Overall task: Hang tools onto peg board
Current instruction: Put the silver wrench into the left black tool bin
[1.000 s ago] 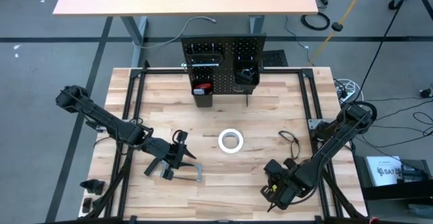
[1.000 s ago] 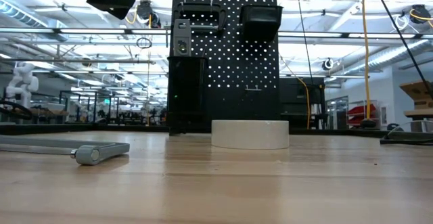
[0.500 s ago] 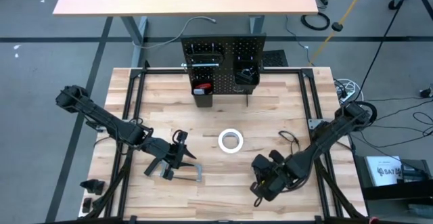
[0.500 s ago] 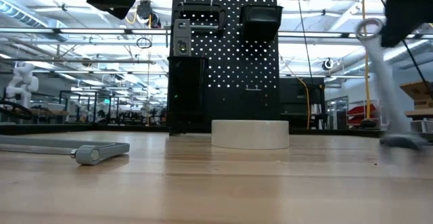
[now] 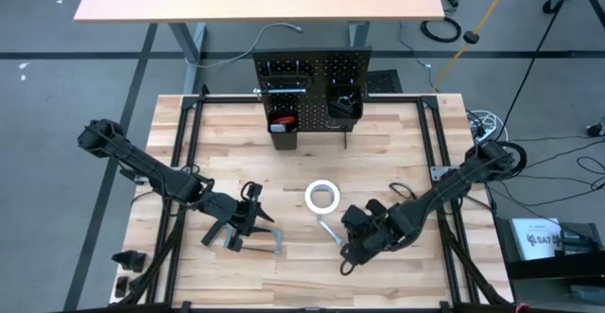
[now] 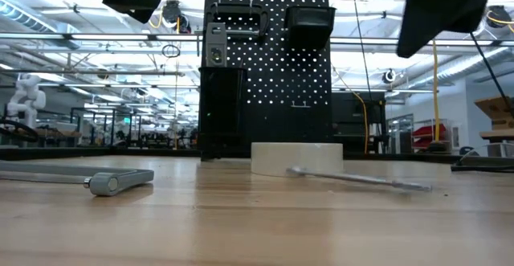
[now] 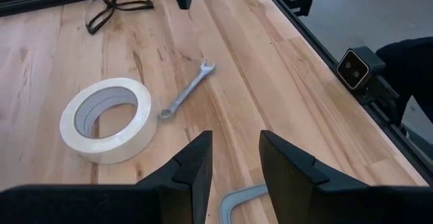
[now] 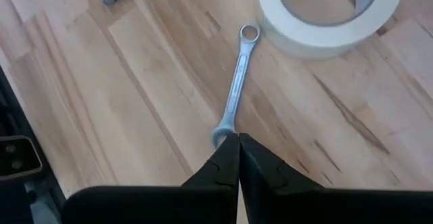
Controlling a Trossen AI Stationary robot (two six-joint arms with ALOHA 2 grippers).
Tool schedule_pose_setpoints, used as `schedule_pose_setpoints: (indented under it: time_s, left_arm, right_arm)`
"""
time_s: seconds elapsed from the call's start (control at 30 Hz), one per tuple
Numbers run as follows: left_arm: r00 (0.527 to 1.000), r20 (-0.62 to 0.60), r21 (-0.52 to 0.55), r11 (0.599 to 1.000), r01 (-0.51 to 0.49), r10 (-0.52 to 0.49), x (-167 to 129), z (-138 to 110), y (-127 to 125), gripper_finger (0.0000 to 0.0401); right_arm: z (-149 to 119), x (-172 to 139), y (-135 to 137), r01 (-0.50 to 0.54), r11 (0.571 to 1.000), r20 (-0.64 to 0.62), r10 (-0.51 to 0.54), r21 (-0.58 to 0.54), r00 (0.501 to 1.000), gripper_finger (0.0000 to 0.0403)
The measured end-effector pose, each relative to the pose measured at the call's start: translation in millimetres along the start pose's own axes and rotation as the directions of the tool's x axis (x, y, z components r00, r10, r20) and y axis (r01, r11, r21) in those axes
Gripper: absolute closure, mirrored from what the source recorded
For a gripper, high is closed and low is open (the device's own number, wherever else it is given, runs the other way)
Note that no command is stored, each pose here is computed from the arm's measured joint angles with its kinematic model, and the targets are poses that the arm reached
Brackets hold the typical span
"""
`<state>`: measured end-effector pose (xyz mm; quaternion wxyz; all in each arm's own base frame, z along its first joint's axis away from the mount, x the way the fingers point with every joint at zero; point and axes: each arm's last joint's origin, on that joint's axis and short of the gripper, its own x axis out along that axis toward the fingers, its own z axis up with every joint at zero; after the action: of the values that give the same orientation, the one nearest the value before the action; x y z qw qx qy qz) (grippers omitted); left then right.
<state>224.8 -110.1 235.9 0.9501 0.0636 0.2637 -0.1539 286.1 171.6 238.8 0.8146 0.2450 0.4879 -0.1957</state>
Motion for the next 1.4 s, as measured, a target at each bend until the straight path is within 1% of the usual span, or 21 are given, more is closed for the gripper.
schedule_pose_setpoints:
  time_s: [0.13,0.2,0.3,0.37,0.43,0.53,0.67,0.77,0.87,0.97,1.07,1.17,1.27,1.4]
  left_arm:
    - [1.000,0.000,0.000,1.000,0.000,0.000,0.0,0.0,0.0,0.0274]
    - [1.000,0.000,0.000,1.000,0.000,0.000,0.0,0.0,0.0,0.0274]
    - [1.000,0.000,0.001,1.000,0.000,0.000,0.0,0.0,0.0,0.0274]
    - [1.000,0.000,0.019,1.000,0.000,0.000,0.0,0.0,0.0,0.0274]
    - [1.000,0.002,0.036,0.999,-0.004,0.004,-0.7,0.3,0.2,0.0274]
    - [0.998,0.025,0.041,0.998,-0.054,0.053,-5.7,3.0,2.2,0.0274]
    - [0.991,0.080,0.033,0.993,-0.112,0.109,-16.1,5.7,5.2,0.0274]
    - [0.977,0.153,0.009,0.988,-0.154,0.151,-23.6,-4.3,8.0,0.0274]
    - [0.958,0.209,-0.027,0.981,-0.193,0.194,-29.4,-19.1,13.0,0.0274]
    - [0.941,0.264,-0.056,0.978,-0.201,0.209,-33.4,-26.8,16.9,0.0274]
    - [0.938,0.267,-0.065,0.976,-0.210,0.219,-33.9,-29.2,19.4,0.0274]
    - [0.939,0.267,-0.067,0.976,-0.208,0.218,-33.8,-29.5,19.7,0.0274]
    - [0.945,0.264,-0.058,0.981,-0.184,0.193,-33.5,-30.0,18.7,0.0274]
    - [0.948,0.262,-0.053,0.984,-0.171,0.179,-33.3,-30.4,18.3,0.0274]
  right_arm:
    - [8.0,2.4,-1.1,-0.011,1.000,0.018,0.011,0.015,1.000,0.0402]
    - [11.4,2.9,0.4,-0.034,0.999,0.033,0.034,0.005,0.999,0.0403]
    - [18.5,3.9,3.8,-0.076,0.996,0.071,0.079,-0.043,0.994,0.0402]
    - [24.2,4.7,4.7,-0.090,0.995,0.108,0.094,-0.043,0.990,0.0395]
    - [29.8,5.7,4.2,-0.097,0.994,0.131,0.102,-0.041,0.986,0.0380]
    - [34.2,6.9,1.9,-0.081,0.996,0.152,0.086,-0.039,0.985,0.0345]
    - [36.6,10.4,0.4,-0.071,0.997,0.151,0.075,-0.029,0.986,0.0293]
    - [37.8,23.7,-0.4,-0.040,0.999,0.134,0.042,-0.021,0.990,0.0261]
    - [37.7,40.9,-1.5,0.004,0.999,0.110,0.000,-0.036,0.994,0.0242]
    - [39.2,55.5,-3.8,0.039,0.999,0.096,-0.036,-0.034,0.995,0.0234]
    - [41.6,71.5,-5.2,0.060,0.998,0.087,-0.057,-0.023,0.995,0.0236]
    - [44.8,89.8,-5.8,0.039,0.999,0.048,-0.038,-0.019,0.998,0.0239]
    - [47.3,105.8,-7.3,0.025,1.000,0.018,-0.025,-0.008,1.000,0.0240]
    - [47.6,116.6,-9.0,0.033,0.999,0.006,-0.033,0.007,0.999,0.0240]
